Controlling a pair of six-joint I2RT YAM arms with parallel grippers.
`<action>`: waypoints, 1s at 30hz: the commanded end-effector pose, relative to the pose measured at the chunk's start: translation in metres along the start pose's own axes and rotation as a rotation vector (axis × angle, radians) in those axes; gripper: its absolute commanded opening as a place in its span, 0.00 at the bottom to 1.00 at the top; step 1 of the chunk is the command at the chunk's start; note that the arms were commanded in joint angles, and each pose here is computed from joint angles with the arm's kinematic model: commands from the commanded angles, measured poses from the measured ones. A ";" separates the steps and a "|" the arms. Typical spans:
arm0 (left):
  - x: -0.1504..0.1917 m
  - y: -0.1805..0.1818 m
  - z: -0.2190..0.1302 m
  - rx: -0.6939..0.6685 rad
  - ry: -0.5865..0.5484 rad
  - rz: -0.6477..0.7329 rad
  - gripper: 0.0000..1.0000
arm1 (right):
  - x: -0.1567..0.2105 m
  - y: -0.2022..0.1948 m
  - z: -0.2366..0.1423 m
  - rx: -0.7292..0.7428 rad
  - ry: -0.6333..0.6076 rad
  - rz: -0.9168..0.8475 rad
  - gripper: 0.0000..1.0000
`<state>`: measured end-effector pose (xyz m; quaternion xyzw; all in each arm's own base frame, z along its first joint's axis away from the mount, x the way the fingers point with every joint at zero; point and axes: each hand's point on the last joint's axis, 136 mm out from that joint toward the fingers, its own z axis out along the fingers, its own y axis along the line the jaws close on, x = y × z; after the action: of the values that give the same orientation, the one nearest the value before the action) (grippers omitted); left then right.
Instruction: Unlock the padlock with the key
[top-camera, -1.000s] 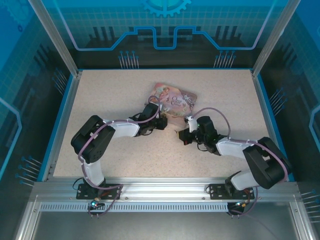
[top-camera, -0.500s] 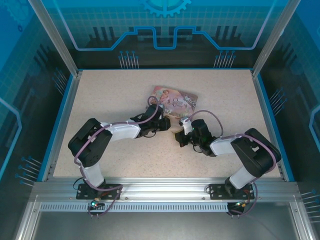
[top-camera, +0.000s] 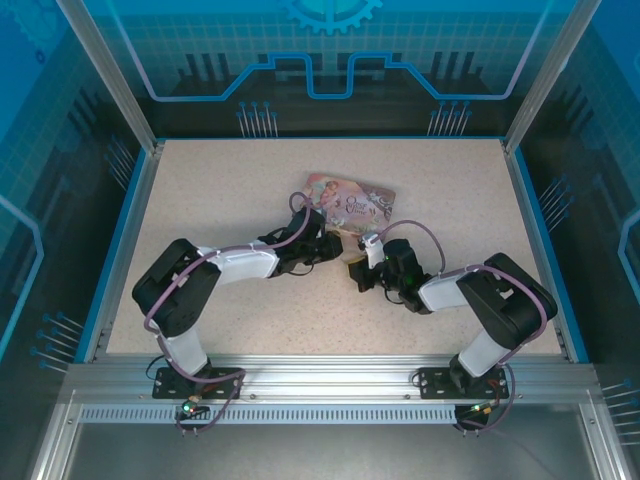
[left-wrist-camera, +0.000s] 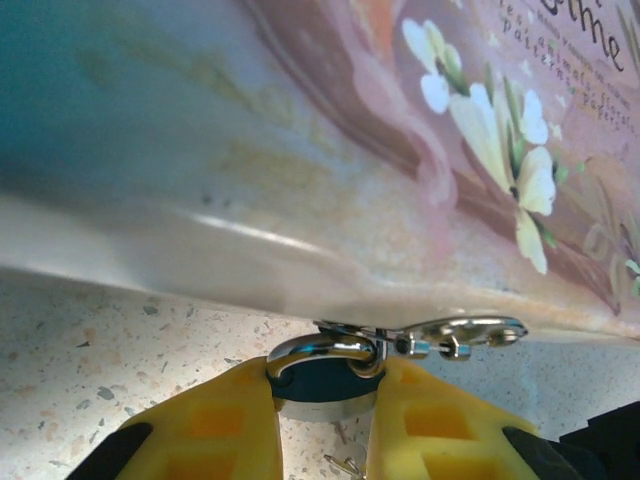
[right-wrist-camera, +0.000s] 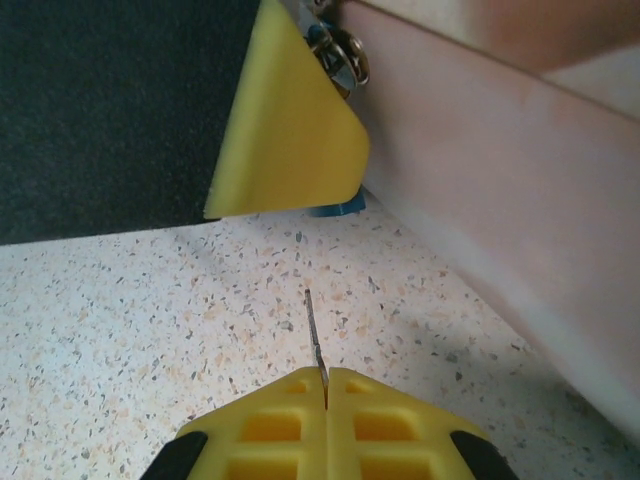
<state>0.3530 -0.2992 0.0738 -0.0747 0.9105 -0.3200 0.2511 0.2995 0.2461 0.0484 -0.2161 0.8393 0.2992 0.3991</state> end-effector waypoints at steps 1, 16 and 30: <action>-0.011 -0.032 -0.016 0.103 -0.036 -0.011 0.16 | -0.006 -0.005 0.000 0.016 -0.032 -0.006 0.00; -0.011 -0.034 -0.020 0.121 -0.039 -0.042 0.15 | -0.025 -0.005 -0.011 0.018 -0.106 0.002 0.00; -0.010 -0.037 -0.019 0.136 -0.033 -0.059 0.15 | -0.033 -0.003 -0.007 -0.004 -0.132 0.013 0.00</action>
<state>0.3514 -0.3023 0.0833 -0.0995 0.9017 -0.3429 0.2440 0.3099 0.2410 0.0675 -0.1964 0.8236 0.3057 0.4356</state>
